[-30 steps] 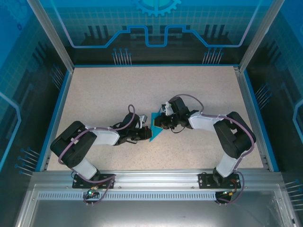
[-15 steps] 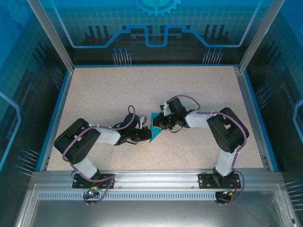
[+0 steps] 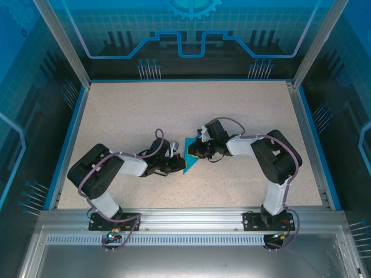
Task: Fold a paper plane with a square sheet of paper (pick it up from the middle)
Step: Fourth fold the wing at the center of the table.
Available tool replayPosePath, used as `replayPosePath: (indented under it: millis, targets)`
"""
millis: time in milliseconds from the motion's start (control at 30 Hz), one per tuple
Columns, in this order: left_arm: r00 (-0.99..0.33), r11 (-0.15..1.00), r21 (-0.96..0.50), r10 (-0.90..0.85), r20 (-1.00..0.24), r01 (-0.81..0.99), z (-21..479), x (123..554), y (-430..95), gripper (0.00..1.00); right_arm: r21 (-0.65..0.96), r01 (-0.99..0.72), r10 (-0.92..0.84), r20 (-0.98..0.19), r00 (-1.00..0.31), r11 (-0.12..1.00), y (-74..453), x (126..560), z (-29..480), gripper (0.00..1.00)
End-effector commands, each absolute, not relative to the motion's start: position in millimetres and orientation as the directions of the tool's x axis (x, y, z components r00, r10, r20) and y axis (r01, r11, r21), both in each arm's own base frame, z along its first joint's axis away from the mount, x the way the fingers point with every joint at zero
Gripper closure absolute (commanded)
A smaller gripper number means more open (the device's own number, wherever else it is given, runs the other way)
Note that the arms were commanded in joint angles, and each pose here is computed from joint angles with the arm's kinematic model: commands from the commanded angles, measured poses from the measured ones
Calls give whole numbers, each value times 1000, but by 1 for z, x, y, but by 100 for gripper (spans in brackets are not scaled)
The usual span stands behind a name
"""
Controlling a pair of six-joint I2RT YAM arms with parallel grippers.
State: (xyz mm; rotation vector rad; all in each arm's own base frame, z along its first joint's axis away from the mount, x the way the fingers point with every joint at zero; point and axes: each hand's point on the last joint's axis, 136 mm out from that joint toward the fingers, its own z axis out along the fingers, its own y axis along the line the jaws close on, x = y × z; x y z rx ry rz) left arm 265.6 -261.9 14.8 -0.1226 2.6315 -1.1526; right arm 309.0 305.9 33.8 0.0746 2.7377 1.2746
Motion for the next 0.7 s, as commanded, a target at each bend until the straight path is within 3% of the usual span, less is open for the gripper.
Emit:
replayPosePath:
  millis: [0,667]
  targets:
    - [-971,720,-692,-199,-129,-56,-7,258,-252,95,781,-4,106,-89,-990,624,305,317,37,85]
    - [-979,655,-742,-205,2,-139,-8,262,-255,98,826,-66,57,-118,-991,560,317,312,60,84]
